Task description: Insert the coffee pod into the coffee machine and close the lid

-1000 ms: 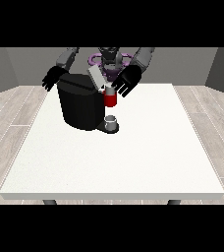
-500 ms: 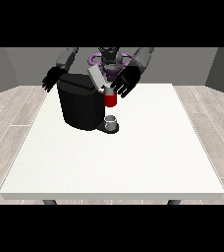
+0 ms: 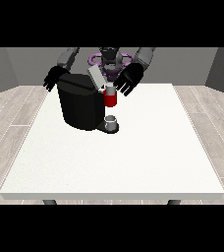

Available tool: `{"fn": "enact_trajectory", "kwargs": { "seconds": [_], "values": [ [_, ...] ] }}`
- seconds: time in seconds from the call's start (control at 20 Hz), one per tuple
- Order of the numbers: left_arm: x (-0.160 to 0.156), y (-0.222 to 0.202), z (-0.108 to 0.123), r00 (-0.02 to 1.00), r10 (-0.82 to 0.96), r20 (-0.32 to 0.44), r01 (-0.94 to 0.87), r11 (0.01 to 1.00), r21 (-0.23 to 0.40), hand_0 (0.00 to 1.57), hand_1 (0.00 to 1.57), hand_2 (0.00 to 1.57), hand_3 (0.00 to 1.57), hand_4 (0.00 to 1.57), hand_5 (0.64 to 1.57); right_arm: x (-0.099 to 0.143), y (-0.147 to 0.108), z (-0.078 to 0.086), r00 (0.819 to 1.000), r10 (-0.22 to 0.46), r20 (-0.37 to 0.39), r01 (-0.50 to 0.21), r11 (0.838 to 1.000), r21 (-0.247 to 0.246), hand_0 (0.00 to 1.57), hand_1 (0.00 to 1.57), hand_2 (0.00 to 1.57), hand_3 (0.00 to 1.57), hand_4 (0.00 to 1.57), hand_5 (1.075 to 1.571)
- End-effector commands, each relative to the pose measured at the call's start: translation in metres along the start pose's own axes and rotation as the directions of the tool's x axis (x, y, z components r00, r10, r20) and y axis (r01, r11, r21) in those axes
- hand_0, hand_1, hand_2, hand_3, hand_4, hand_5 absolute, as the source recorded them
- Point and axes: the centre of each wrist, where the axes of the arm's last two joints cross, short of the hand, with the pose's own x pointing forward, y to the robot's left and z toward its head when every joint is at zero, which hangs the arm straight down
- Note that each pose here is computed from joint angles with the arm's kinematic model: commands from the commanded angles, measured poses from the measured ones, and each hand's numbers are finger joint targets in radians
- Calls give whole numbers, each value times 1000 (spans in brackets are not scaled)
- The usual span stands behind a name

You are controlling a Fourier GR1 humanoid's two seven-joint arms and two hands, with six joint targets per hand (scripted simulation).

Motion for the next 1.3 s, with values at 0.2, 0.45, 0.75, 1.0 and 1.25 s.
{"fn": "enact_trajectory", "kwargs": {
  "seconds": [0.2, 0.45, 0.75, 1.0, 1.25],
  "values": [
    [6, -12, -2, 999, -34, 27, 35, 999, -19, 912, 912, 1022, 865, 363, 1571, -1, -14, -6, 1000, 19, -16, -20, 999, -32, 0, 0, 0, 0, 447, 1571],
    [2, -11, 0, 992, -120, 28, 122, 989, -81, 0, 0, 0, 0, 0, 1571, -3, -2, -3, 1000, 0, -12, -1, 999, -36, 0, 0, 0, 0, 375, 1571],
    [-7, 13, 5, 994, -105, 26, 107, 991, -76, 0, 0, 0, 0, 0, 1571, -11, -5, 4, 1000, -6, -3, 6, 1000, -25, 0, 0, 0, 0, 387, 1571],
    [0, -12, 3, 995, -97, 28, 100, 986, -136, 0, 0, 0, 0, 0, 1571, -26, -24, 9, 997, 13, -77, -18, 997, -74, 0, 0, 0, 0, 411, 1571],
    [-14, -39, 11, 998, -65, -6, 64, 986, -156, 0, 0, 0, 0, 0, 1571, -36, -25, 27, 994, 11, -109, -17, 998, -55, 0, 0, 0, 0, 383, 1571]
  ]
}}
